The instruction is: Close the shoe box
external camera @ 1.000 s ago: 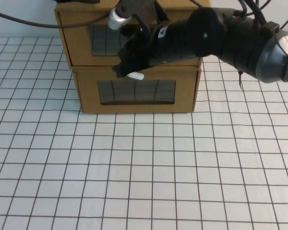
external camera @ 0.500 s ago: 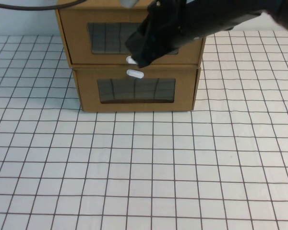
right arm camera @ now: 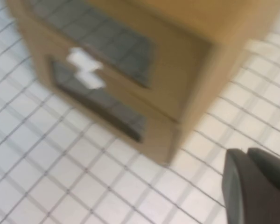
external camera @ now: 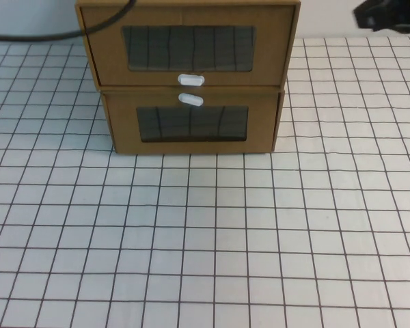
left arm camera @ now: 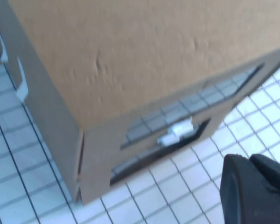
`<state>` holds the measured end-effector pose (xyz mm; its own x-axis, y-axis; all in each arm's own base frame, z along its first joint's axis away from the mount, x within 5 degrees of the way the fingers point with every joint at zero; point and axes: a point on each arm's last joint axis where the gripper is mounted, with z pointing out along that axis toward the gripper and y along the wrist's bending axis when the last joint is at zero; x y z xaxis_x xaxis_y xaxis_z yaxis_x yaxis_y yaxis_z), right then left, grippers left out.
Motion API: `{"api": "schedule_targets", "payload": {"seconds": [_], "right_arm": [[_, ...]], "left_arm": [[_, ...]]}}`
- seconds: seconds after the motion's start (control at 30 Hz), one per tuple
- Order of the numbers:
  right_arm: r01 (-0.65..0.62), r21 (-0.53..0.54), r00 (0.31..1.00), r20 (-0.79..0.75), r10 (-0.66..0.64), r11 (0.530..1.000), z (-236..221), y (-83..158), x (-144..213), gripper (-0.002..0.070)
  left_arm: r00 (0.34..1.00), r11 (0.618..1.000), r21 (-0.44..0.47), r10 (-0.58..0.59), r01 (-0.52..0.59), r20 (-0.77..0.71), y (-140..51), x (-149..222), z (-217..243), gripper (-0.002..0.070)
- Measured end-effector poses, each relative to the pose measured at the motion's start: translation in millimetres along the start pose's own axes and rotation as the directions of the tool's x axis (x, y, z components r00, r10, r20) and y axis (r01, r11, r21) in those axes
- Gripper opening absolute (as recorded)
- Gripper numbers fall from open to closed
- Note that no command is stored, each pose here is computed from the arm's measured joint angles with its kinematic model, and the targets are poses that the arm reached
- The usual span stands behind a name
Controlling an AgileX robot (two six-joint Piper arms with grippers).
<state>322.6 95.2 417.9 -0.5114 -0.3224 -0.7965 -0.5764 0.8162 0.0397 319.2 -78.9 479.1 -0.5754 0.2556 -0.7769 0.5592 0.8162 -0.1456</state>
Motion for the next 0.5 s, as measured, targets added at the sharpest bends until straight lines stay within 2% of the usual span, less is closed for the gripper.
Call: {"api": "schedule_targets", "payload": {"seconds": [0.1, 0.23, 0.37, 0.5], "right_arm": [[-0.07, 0.092, 0.995, 0.073, 0.064, 0.993, -33, -14, 18, -0.0014], [-0.158, 0.231, 0.975, 0.19, 0.114, 0.96, -67, -23, 52, -0.0013], [-0.203, 0.323, 0.947, 0.304, 0.102, 0.924, -92, -14, 81, -0.0013], [-0.247, 0.342, 0.916, 0.389, 0.102, 0.907, -104, 3, 110, -0.0013]], "left_arm": [[1.0, 1.0, -0.013, -0.017, 0.016, -0.019, -3.0, 22, 0, -0.0005], [0.999, 0.998, -0.048, -0.048, 0.048, 0.002, -9.4, 58, -3, -0.0005], [0.994, 0.99, -0.108, -0.087, 0.093, 0.064, -18.2, 109, -9, -0.0005], [0.979, 0.975, -0.181, -0.093, 0.126, 0.179, -28.0, 159, -22, -0.0005]]}}
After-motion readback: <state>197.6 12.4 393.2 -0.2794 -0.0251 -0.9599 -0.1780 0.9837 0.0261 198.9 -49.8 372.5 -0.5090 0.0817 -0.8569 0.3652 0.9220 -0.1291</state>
